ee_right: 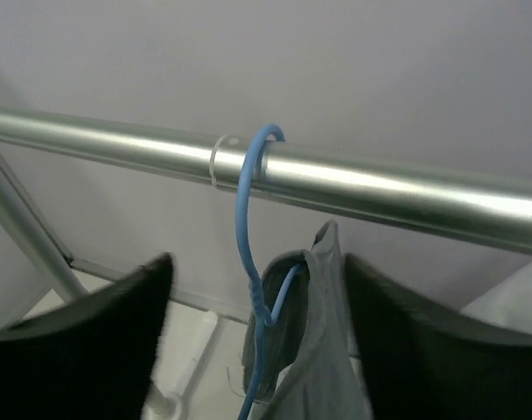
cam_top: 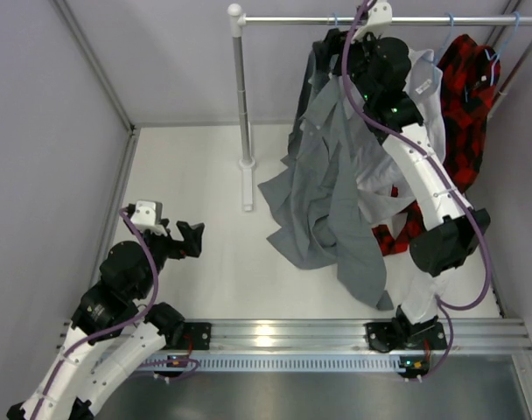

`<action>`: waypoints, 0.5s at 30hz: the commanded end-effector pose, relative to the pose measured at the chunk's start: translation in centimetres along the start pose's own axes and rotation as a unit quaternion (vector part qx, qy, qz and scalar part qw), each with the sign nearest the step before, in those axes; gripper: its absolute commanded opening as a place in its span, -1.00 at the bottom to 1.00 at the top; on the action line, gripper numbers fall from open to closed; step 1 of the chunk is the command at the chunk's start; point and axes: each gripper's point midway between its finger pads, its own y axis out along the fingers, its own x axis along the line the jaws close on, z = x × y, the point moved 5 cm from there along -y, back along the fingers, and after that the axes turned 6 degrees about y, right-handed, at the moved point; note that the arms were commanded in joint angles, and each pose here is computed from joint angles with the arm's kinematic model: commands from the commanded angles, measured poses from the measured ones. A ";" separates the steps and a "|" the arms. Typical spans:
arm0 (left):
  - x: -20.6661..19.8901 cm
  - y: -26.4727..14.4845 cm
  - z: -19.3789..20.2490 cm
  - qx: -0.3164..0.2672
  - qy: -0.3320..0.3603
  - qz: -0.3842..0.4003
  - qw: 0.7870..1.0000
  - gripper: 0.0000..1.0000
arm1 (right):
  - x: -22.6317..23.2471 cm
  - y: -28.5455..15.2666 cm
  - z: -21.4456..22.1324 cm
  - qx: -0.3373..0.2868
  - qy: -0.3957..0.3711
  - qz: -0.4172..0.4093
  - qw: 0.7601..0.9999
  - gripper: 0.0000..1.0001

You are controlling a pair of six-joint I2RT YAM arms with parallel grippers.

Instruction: Place the shirt on the hanger

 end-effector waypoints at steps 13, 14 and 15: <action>5.1 2.3 -0.1 0.017 -0.043 -0.189 0.981 0.97 | 0.4 -11.4 -5.0 0.015 -0.004 0.039 0.999 0.99; 5.1 2.6 -0.1 0.020 -0.047 -0.183 0.982 0.97 | -0.1 -13.2 -4.3 0.033 -0.010 0.050 0.998 0.99; 5.4 2.7 -0.1 0.024 -0.049 -0.186 0.981 0.96 | -0.5 -14.2 -3.1 0.053 -0.014 0.062 0.997 0.99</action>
